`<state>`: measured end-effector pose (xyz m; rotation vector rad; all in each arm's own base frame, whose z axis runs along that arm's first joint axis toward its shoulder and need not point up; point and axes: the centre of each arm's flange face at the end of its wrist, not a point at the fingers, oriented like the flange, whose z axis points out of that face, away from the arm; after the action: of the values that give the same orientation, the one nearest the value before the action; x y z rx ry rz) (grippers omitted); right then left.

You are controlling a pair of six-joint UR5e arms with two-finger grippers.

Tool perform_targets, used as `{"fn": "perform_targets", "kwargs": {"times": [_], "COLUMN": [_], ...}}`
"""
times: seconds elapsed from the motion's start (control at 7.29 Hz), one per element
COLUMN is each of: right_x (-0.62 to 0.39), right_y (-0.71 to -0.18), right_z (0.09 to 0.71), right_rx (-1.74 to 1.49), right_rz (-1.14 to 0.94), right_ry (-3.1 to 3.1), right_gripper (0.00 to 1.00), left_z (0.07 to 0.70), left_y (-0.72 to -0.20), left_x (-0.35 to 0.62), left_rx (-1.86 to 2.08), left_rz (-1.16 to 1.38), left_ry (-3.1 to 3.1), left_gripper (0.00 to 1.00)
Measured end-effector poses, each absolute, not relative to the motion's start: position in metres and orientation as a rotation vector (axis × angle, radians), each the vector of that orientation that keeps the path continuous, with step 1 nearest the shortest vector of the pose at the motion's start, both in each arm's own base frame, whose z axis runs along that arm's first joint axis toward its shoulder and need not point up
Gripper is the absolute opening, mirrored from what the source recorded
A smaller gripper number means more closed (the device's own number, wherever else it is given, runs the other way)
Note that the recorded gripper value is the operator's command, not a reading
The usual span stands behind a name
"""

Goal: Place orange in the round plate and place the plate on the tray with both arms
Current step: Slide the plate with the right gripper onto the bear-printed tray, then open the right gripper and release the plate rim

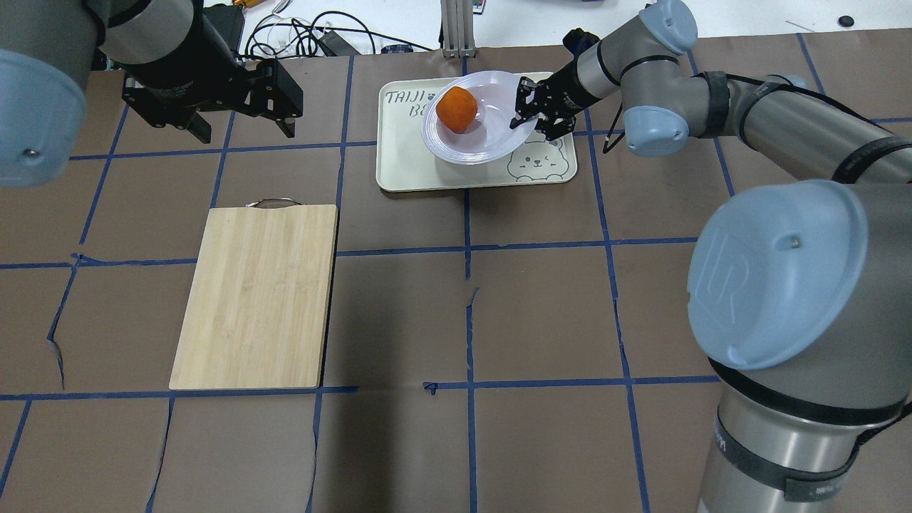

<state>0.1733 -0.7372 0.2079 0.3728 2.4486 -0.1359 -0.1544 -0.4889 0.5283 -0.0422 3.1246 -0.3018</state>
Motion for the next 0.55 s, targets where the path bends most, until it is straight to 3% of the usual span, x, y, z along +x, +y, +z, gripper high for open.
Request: {"fn": "perform_targets", "kwargs": {"times": [0.41,0.55], "right_x": [0.1738,0.1722], "right_y": [-0.7463,-0.7459], "right_z": [0.1961,0.1965], "right_rx": [0.362,0.364], "right_rz": [-0.151,-0.155], "right_ry": [2.44,2.447], "right_gripper": [0.48,0.56], "left_z": [0.5239,0.5227], "left_y": [-0.4839,-0.4843], "left_x": [-0.1552,-0.1552], "left_rx": [-0.036,-0.017], "left_rz": [-0.219,-0.213], "left_ry": [3.13,3.132], "left_gripper": [1.0,1.0]}}
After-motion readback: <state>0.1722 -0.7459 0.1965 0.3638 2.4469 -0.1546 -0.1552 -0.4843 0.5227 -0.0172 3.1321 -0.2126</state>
